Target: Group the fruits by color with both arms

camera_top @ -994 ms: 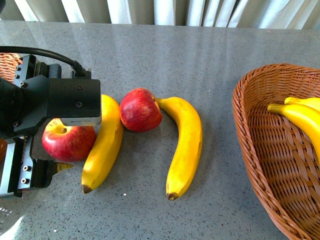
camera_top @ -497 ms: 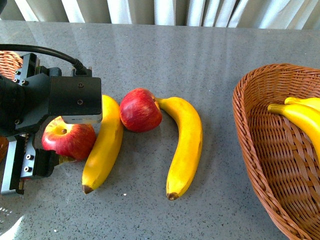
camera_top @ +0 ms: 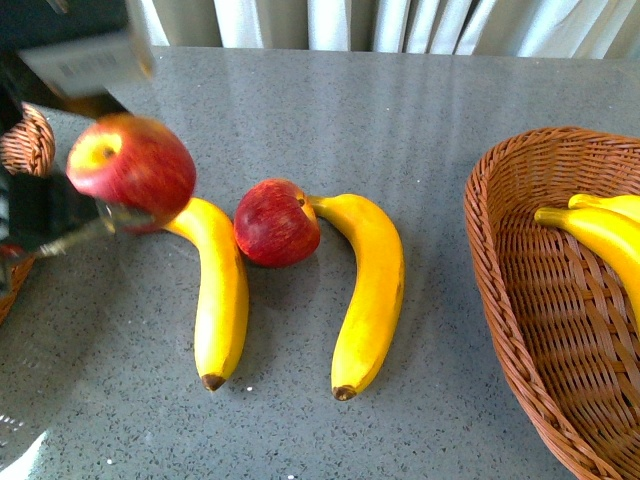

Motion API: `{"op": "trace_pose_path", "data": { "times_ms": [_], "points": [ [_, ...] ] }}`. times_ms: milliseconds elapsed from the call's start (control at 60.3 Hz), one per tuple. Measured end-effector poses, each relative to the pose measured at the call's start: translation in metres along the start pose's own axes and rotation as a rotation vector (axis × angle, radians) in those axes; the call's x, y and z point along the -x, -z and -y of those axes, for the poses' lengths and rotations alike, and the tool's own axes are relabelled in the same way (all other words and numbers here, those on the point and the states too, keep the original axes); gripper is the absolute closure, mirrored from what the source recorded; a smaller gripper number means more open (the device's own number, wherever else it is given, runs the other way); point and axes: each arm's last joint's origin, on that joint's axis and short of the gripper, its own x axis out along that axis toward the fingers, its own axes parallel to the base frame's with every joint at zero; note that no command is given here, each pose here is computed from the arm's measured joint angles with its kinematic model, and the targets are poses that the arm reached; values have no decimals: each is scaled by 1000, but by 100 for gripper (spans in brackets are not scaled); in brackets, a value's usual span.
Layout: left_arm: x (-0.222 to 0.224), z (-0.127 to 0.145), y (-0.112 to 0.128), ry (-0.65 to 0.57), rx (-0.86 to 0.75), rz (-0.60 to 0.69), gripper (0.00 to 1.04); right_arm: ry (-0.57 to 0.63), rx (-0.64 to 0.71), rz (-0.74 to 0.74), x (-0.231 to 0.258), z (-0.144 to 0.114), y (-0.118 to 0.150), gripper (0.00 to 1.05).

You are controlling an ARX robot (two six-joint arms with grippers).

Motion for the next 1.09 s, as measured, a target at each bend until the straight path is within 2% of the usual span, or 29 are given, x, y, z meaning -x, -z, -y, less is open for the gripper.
{"op": "trace_pose_path", "data": {
  "times_ms": [149, 348, 481, 597, 829, 1011, 1094],
  "points": [
    [39, -20, 18, -128, 87, 7, 37, 0, 0, 0, 0, 0, 0, 9],
    [60, -36, 81, -231, 237, -150, 38, 0, 0, 0, 0, 0, 0, 9],
    [60, -38, 104, -257, 277, -202, 38, 0, 0, 0, 0, 0, 0, 9],
    [54, -37, 115, -263, 286, -234, 38, 1, 0, 0, 0, 0, 0, 9],
    [47, -27, 121, -228, 288, -243, 37, 0, 0, 0, 0, 0, 0, 9],
    [47, -24, 124, -220, 282, -247, 8, 0, 0, 0, 0, 0, 0, 9],
    [48, -22, 125, -216, 284, -242, 10, 0, 0, 0, 0, 0, 0, 9]
  ]
}}
